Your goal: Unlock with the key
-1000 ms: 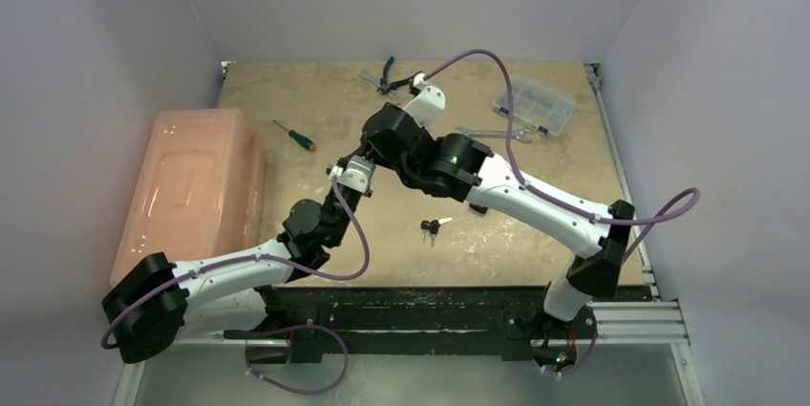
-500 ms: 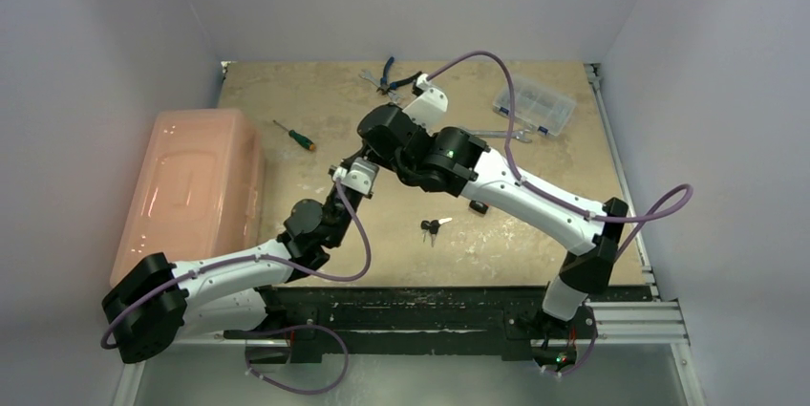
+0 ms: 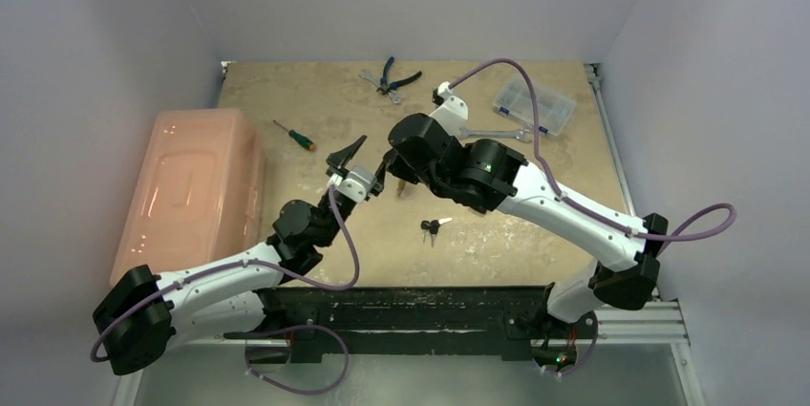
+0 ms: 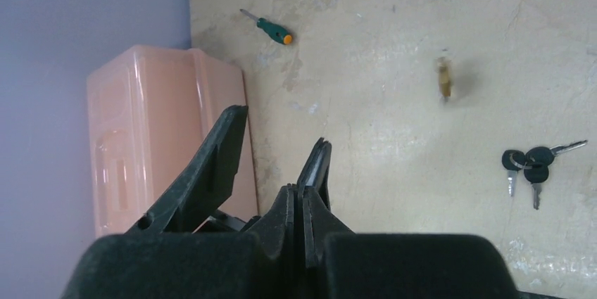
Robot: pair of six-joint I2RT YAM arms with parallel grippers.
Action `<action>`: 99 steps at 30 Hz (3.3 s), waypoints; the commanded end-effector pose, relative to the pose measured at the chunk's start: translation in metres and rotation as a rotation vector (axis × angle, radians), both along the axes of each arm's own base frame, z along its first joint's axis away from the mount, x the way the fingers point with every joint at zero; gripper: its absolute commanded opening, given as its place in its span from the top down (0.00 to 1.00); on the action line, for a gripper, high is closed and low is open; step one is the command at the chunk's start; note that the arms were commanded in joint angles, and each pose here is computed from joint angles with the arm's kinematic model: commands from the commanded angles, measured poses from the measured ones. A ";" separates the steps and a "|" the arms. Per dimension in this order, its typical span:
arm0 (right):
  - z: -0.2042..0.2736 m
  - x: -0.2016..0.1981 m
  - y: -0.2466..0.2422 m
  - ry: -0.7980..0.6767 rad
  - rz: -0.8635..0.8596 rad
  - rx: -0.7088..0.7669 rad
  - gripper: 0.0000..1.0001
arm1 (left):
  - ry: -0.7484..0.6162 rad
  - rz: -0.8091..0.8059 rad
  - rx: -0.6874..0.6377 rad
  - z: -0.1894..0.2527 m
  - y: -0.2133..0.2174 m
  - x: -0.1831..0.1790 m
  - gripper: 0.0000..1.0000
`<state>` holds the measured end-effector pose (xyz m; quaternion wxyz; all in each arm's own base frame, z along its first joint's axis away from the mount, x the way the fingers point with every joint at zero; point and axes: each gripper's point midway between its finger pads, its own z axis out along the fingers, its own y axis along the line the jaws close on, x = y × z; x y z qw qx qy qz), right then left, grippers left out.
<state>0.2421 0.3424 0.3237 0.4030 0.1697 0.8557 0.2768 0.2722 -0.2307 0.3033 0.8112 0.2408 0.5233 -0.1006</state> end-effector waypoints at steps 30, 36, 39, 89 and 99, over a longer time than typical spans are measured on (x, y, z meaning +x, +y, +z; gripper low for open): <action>-0.143 0.098 -0.073 0.131 0.163 -0.653 0.01 | -0.044 0.071 -0.057 0.028 0.017 0.005 0.43; -0.168 0.119 -0.072 0.148 0.271 -0.640 0.04 | -0.039 0.086 -0.059 0.029 0.020 0.006 0.43; -0.174 0.125 -0.062 0.132 0.329 -0.580 0.07 | -0.036 0.088 -0.061 0.028 0.020 0.008 0.43; -0.293 0.143 -0.072 0.427 0.286 -0.704 0.63 | -0.016 0.082 -0.054 0.025 0.018 0.010 0.45; -0.276 0.142 -0.074 0.390 0.269 -0.686 1.00 | -0.019 0.081 -0.044 0.024 0.017 0.009 0.45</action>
